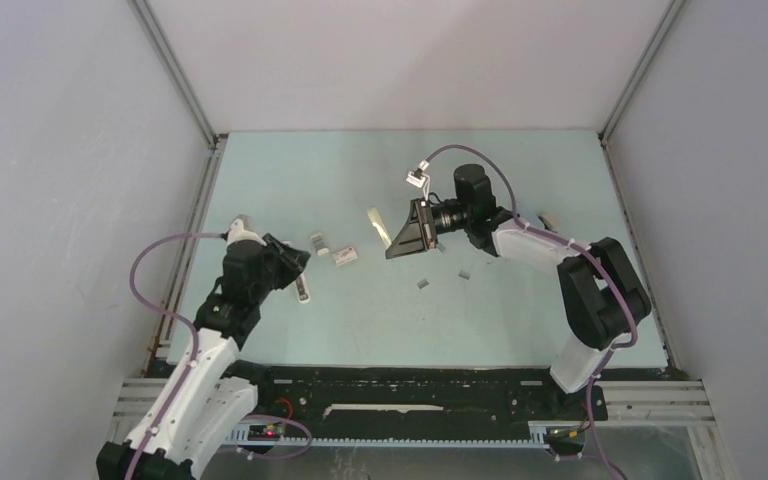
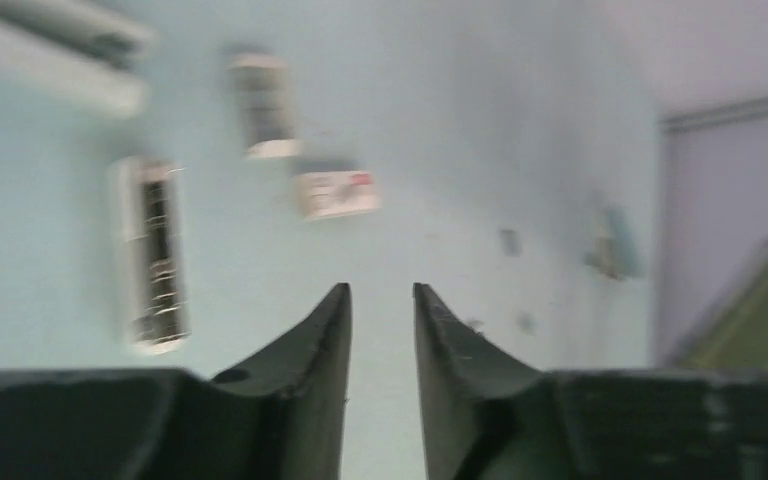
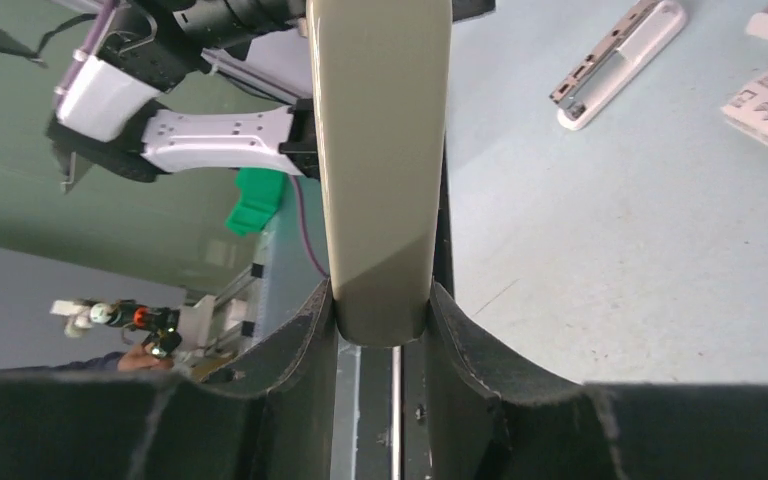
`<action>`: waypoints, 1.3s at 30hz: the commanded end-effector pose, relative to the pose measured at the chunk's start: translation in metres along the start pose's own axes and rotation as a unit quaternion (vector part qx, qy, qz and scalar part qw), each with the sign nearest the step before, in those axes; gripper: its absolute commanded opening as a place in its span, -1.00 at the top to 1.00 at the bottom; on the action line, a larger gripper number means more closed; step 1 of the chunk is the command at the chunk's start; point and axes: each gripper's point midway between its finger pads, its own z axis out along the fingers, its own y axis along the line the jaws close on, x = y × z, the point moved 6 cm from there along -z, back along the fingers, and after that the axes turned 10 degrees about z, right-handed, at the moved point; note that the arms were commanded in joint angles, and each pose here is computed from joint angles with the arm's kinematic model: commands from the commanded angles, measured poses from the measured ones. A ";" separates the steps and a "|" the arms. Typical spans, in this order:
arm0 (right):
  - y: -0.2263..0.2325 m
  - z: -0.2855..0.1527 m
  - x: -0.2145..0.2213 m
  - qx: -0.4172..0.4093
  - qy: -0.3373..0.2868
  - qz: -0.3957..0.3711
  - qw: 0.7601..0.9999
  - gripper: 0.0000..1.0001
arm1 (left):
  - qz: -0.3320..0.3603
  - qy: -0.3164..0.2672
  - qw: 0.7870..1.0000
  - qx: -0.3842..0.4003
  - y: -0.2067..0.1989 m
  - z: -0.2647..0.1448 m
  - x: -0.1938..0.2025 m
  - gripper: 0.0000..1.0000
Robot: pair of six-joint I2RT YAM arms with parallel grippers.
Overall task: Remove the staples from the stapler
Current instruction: Close the stapler at the center of the board.
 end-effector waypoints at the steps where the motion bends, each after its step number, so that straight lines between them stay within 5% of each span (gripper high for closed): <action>1: 0.006 -0.011 -0.005 0.049 -0.004 -0.082 0.995 0.89 | 0.003 0.041 0.978 -0.206 0.063 -0.001 0.023 0.43; 8: -0.001 -0.017 -0.006 0.072 -0.005 -0.094 0.993 0.88 | 0.011 0.078 0.963 -0.260 0.077 0.019 0.023 -0.19; 15: 0.000 -0.018 -0.007 0.072 -0.006 -0.097 0.993 0.88 | 0.021 0.164 0.933 -0.319 0.092 0.047 0.036 -0.29; 20: 0.000 -0.019 -0.007 0.071 -0.006 -0.098 0.993 0.89 | 0.021 0.173 0.934 -0.311 0.093 0.065 0.040 -0.29; 35: 0.002 -0.024 -0.004 0.074 -0.002 -0.099 0.992 0.88 | -0.081 0.222 0.906 -0.350 0.086 0.069 0.074 0.51; 39: 0.003 -0.026 -0.004 0.072 -0.001 -0.104 0.992 0.88 | -0.149 0.228 0.893 -0.357 0.073 0.066 0.096 0.53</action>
